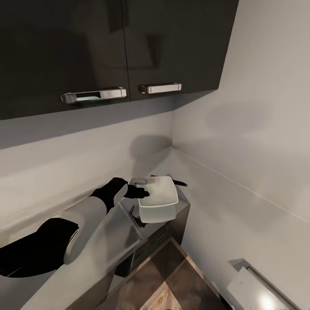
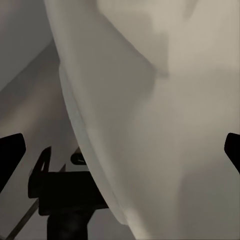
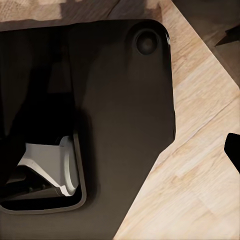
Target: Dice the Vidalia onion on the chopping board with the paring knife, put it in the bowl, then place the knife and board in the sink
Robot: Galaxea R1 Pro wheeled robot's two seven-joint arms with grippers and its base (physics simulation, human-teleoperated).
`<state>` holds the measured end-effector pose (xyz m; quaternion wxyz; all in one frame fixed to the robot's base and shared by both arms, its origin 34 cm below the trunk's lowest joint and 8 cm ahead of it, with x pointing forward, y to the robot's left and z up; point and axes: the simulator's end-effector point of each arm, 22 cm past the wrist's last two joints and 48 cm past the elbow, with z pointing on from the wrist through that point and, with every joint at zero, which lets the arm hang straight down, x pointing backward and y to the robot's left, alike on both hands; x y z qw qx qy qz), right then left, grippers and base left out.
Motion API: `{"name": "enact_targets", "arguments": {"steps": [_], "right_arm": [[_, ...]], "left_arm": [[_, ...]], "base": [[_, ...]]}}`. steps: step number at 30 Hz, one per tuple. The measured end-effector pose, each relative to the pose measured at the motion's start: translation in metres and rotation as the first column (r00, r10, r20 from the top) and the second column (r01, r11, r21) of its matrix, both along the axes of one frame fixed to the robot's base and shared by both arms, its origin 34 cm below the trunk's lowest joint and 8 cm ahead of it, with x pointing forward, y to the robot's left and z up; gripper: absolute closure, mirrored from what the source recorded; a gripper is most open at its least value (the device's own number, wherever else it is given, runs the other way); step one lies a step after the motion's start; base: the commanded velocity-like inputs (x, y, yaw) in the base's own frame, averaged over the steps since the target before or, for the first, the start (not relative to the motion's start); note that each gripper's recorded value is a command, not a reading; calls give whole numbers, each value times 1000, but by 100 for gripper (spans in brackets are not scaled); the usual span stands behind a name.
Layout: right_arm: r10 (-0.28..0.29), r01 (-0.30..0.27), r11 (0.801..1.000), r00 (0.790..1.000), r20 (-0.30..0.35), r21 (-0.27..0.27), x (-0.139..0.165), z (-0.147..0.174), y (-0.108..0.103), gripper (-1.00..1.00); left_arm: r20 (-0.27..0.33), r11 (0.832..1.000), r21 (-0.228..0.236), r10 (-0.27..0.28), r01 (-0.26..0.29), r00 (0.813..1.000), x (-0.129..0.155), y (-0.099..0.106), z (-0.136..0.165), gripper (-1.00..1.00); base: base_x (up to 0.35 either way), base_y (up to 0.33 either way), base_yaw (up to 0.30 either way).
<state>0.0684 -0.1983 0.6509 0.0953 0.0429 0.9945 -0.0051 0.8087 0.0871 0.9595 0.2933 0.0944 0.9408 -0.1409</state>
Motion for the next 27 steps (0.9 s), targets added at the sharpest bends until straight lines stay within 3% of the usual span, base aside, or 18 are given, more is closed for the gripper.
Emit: {"name": "enact_targets", "arguments": {"steps": [27], "right_arm": [[0,0,1000,999,-39,2,-14,2,0,-100]], "left_arm": [[-38,1000,0,0,0,999,-2,0,-27,-100]], "base": [[0,0,0]]}}
